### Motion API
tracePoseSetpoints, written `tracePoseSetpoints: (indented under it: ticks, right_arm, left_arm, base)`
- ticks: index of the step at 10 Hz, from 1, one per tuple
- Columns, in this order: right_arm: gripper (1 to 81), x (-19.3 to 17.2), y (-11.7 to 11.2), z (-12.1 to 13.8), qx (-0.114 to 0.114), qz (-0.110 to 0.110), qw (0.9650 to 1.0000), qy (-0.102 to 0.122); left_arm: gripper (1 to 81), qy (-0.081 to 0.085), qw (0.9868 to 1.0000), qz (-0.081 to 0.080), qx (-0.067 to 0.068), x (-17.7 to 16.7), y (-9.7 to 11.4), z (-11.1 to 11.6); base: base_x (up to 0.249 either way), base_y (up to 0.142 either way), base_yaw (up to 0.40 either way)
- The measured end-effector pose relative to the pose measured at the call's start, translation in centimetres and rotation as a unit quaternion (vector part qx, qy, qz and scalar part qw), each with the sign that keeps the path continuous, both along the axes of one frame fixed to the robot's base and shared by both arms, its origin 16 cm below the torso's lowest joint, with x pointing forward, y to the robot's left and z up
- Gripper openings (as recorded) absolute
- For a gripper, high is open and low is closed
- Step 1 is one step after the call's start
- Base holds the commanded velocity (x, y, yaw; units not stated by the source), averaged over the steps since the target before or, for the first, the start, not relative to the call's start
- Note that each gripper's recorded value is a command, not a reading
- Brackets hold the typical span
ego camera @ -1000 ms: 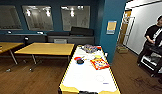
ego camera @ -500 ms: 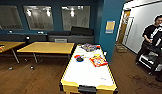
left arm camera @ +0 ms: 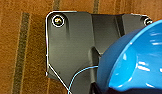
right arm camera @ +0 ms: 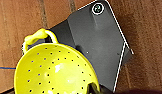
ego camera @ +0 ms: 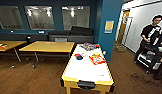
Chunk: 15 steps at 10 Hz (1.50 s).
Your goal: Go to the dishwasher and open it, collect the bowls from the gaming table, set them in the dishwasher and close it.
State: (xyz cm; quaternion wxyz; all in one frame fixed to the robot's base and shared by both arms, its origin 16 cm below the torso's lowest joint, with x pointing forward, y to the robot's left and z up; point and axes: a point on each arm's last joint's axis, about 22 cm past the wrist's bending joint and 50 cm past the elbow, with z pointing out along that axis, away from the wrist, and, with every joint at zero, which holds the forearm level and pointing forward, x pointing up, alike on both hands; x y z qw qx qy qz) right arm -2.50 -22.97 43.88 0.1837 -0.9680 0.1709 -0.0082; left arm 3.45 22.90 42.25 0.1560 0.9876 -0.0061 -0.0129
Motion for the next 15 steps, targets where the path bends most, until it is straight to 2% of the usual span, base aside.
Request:
tracePoseSetpoints:
  ticks: [6,9,12,15]
  right_arm:
    - [1.0,0.0,0.4,0.0,0.003,0.0,1.0,0.0]
    - [1.0,-1.0,0.5,0.0,0.003,0.0,1.0,0.006]
    - [1.0,0.2,0.3,0.0,0.001,0.0,1.0,-0.002]
    - [1.0,-0.2,0.5,0.0,0.002,0.0,1.0,0.002]
  left_arm:
    - [1.0,0.0,1.0,-0.001,0.001,-0.1,0.2,0.0]
    - [1.0,0.008,1.0,-0.004,0.002,-1.6,0.4,0.0]
    - [1.0,-0.005,1.0,-0.002,-0.001,0.1,0.1,0.0]
    - [1.0,0.0,1.0,-0.003,0.0,-0.4,0.2,0.0]
  base:
    - [-0.131,0.0,0.0]
    - [0.0,0.0,0.0]
    - [0.0,0.0,0.0]
    - [0.0,0.0,0.0]
